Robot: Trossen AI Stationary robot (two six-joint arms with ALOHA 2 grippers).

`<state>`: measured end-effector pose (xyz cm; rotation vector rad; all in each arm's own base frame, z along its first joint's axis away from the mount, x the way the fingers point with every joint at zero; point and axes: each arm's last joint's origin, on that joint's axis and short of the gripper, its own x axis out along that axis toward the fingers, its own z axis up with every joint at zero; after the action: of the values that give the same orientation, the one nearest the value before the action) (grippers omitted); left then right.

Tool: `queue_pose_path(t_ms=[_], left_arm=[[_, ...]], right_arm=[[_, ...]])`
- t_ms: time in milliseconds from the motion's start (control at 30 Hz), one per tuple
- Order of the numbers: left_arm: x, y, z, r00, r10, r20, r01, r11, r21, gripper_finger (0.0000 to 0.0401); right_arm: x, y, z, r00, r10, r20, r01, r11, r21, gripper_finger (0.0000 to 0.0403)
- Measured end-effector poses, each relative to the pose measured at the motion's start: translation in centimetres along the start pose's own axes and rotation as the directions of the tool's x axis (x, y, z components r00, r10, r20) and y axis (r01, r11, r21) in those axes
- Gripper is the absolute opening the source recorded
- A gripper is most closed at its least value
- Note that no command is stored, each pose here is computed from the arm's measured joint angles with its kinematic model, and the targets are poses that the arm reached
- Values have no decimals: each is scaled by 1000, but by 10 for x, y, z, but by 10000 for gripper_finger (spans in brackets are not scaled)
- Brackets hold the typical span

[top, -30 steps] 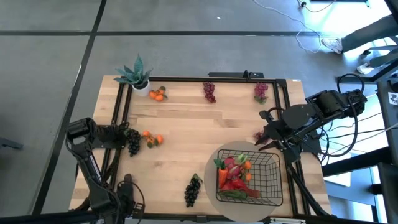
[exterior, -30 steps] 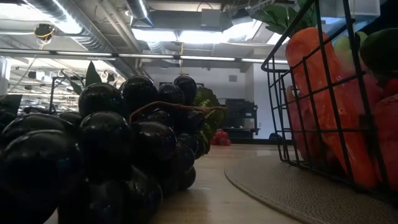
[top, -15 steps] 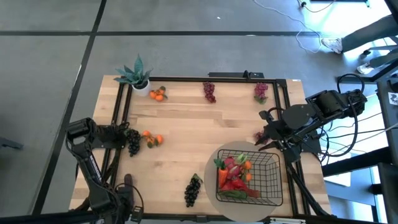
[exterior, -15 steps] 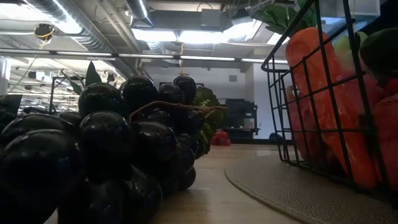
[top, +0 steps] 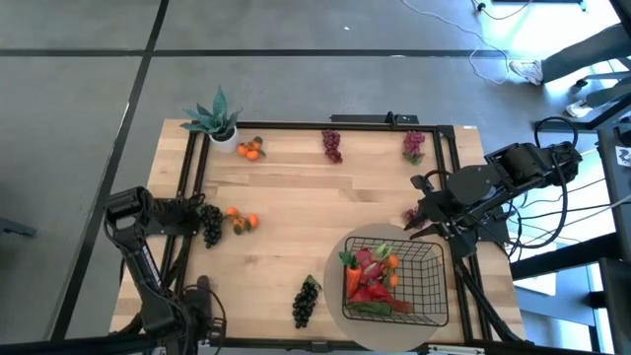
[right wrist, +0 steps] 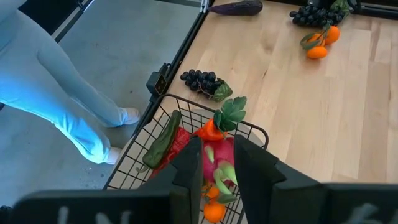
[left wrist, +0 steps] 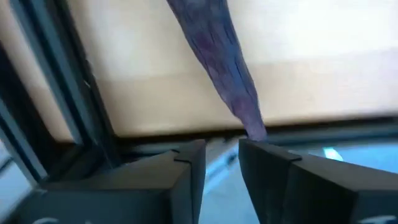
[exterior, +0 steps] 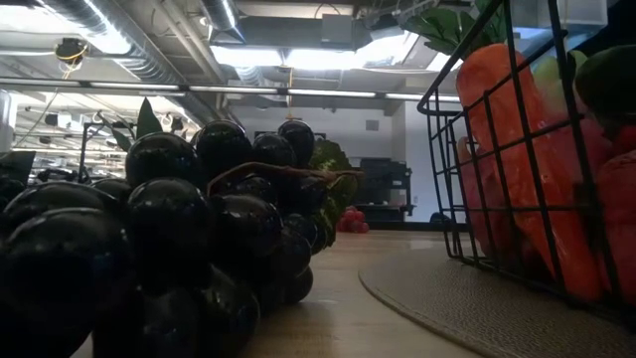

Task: Build produce basket
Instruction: Put the eggplant into the black wire basket

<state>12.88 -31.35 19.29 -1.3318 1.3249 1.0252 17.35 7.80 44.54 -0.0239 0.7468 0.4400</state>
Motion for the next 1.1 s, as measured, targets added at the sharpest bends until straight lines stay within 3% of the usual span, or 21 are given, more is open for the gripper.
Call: queue_pose_path(t_ms=[267, 533, 1100], left_arm=[[0, -4, 2, 1000, -17, 10, 18, 1000, -5, 141], [1, -8, 9, 998, -13, 59, 15, 1000, -27, 144], [42, -16, 13, 983, 74, 165, -65, 996, -57, 144]], right_arm=[[0, 0, 0, 1000, 0, 1, 0, 1000, 1, 78], [0, 0, 0, 1000, 0, 1, 0, 1000, 0, 78], [0, 0, 0, 1000, 0, 1, 0, 1000, -1, 78]])
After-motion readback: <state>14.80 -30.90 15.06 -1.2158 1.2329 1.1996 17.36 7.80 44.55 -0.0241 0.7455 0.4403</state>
